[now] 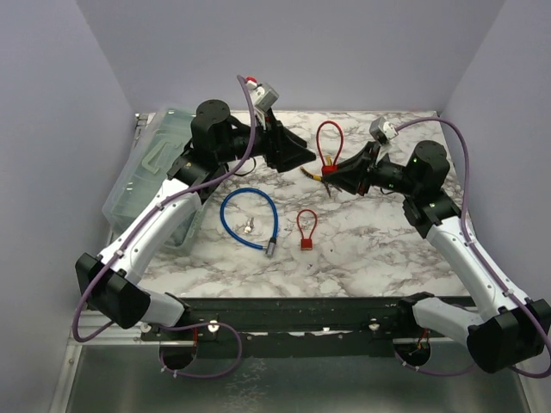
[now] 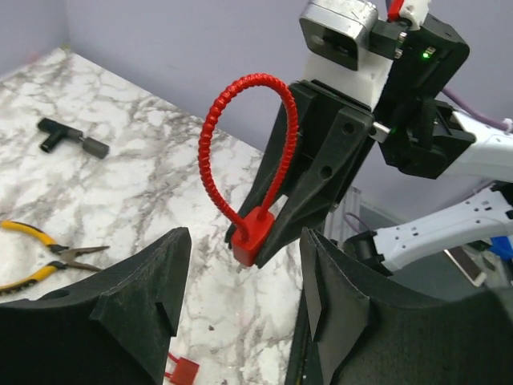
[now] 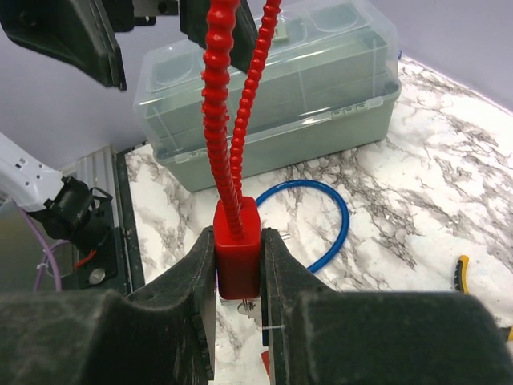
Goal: Lock with the key
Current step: Lock the lock.
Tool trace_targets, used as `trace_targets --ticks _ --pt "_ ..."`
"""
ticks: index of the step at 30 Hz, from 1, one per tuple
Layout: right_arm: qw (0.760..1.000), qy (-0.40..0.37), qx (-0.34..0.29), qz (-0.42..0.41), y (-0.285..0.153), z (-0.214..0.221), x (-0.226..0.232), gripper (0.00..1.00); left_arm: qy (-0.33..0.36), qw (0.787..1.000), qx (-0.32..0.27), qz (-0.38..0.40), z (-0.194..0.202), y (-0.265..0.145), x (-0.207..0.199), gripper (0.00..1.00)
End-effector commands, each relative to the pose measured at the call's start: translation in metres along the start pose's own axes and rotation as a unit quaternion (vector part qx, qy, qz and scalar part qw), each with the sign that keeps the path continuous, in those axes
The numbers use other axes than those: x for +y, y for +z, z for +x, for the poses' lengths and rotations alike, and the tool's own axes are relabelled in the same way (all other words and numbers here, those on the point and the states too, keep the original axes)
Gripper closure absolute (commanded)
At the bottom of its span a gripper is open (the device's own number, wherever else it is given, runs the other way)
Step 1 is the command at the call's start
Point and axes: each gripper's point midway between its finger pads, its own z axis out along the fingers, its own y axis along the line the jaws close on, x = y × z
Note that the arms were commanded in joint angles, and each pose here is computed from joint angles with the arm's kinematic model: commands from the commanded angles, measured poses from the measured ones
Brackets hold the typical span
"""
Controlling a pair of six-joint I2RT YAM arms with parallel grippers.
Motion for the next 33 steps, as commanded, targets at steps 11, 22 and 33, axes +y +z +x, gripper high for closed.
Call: trace_targets --ticks 11,22,33 --pt "0.998 -0.011 -0.03 -0.056 -0.002 -0.021 0.024 1.0 -0.108 0.993 0.003 0.049 0.014 0.019 -0.006 0.47" --pt "0.998 0.011 -0.036 -0.056 0.001 -0.025 0.022 1.0 -0.126 0.988 0.022 0.085 0.032 0.027 -0.021 0.77" --pt "0.998 0.025 -0.046 -0.017 0.006 -0.037 0.006 1.0 -0.038 0.995 0.077 0.044 0.077 0.042 -0.027 1.0"
